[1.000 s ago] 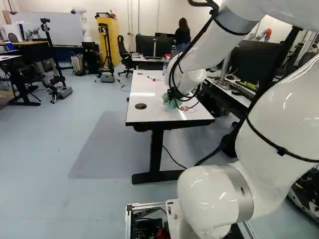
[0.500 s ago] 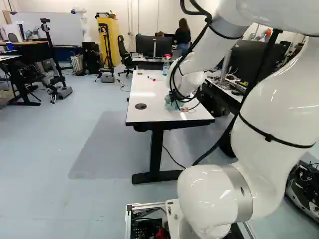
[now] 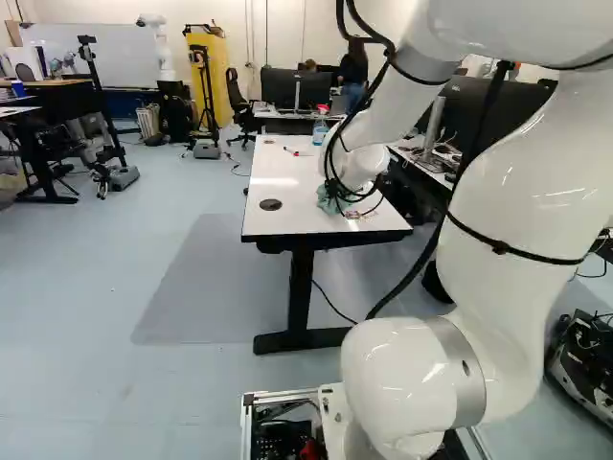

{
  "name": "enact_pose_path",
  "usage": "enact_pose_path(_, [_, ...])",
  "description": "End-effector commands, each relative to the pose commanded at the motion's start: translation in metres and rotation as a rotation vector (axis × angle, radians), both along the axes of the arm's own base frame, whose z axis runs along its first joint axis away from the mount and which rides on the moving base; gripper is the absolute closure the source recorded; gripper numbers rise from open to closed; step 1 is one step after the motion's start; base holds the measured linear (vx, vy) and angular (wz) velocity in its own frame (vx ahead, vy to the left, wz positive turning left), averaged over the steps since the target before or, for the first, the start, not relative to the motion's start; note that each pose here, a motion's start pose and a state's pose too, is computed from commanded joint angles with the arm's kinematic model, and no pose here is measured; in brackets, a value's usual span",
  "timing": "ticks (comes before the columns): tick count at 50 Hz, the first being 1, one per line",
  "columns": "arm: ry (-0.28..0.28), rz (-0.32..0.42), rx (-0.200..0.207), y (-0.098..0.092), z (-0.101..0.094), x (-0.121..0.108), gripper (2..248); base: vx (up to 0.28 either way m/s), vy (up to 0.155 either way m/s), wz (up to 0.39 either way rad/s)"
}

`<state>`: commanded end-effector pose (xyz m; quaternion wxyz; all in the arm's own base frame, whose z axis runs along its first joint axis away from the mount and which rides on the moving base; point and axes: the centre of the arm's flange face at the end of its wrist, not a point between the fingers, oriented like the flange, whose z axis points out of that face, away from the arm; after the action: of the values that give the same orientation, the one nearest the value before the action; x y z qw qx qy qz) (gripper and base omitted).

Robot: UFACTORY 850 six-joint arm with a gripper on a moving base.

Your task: Clean the table with the green towel

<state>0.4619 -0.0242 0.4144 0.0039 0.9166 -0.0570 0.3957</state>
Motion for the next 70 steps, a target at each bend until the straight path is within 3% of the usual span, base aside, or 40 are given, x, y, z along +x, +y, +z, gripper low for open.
enact_pose_path(70, [0.062,0.002,0.006,0.0005,-0.0059,-0.0029,205,0.0,0.0,0.0])
